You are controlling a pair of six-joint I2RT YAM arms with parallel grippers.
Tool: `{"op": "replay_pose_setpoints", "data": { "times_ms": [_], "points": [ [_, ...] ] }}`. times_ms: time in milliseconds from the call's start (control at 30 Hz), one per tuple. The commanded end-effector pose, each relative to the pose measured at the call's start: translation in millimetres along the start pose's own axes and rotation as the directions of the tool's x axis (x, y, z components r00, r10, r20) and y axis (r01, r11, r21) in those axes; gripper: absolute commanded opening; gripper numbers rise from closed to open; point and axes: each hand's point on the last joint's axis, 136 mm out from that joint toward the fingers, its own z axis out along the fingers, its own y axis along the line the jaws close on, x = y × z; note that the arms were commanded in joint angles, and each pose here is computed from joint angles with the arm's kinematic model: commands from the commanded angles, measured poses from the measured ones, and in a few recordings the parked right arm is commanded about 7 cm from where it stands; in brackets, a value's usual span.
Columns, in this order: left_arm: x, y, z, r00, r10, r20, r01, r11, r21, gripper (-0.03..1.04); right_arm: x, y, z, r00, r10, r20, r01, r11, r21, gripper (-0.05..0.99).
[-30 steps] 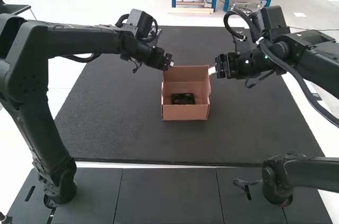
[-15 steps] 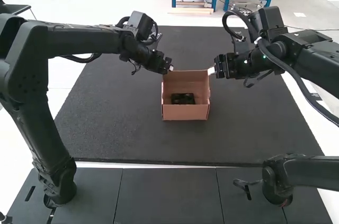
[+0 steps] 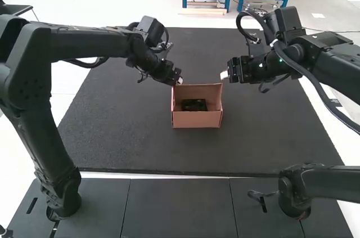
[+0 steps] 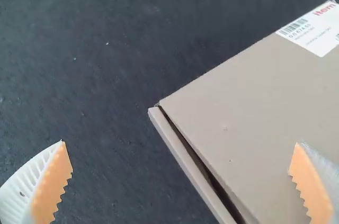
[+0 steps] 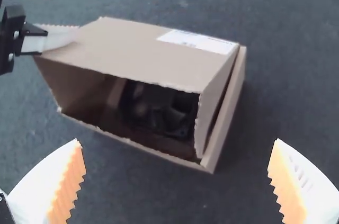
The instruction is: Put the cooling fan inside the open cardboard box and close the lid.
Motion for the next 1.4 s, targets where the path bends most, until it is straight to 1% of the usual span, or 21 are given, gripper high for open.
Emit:
{"op": "replay_pose_setpoints", "data": {
  "times_ms": [0,300,633,833,1000,1133,1233,1300,1367],
  "points": [
    [4.5,-8.3,-5.5,1.000,0.022,0.004,-0.022,0.9995,0.024,0.97,-3.2,3.2,0.1,1.000,-0.018,0.006,0.018,1.000,-0.004,0.79],
    [28.5,-17.1,5.8,0.999,0.037,-0.033,-0.035,0.9984,0.044,0.97,-2.6,2.7,0.0,1.000,-0.016,0.005,0.016,1.000,-0.003,0.79],
    [47.2,-26.3,24.9,0.998,0.057,-0.016,-0.056,0.9968,0.058,0.97,-2.3,2.1,-0.9,1.000,-0.014,0.005,0.014,1.000,-0.003,0.79],
    [70.1,-34.2,42.8,0.996,0.075,-0.043,-0.072,0.9949,0.070,0.97,-1.5,1.5,-2.5,1.000,-0.011,0.007,0.011,1.000,-0.002,0.79],
    [82.1,-31.8,52.0,0.995,0.079,-0.063,-0.075,0.9956,0.056,0.97,-1.1,1.1,-2.8,1.000,-0.009,0.005,0.009,1.000,-0.001,0.79],
    [83.2,-30.0,49.6,0.994,0.077,-0.073,-0.074,0.9960,0.050,0.97,-1.1,1.1,-2.8,1.000,-0.009,0.005,0.009,1.000,-0.001,0.79],
    [79.9,-27.6,40.0,0.994,0.072,-0.081,-0.069,0.9969,0.039,0.97,-2.8,1.4,-3.9,1.000,-0.010,0.011,0.010,1.000,-0.001,0.79],
    [70.5,-22.6,26.7,0.996,0.062,-0.059,-0.061,0.9979,0.022,0.97,-4.2,1.7,-4.9,1.000,-0.011,0.014,0.011,1.000,-0.002,0.79],
    [52.8,-15.8,6.5,0.999,0.049,-0.001,-0.049,0.9988,0.007,0.97,-5.7,2.0,-5.4,1.000,-0.011,0.017,0.011,1.000,-0.002,0.79]
  ]
}}
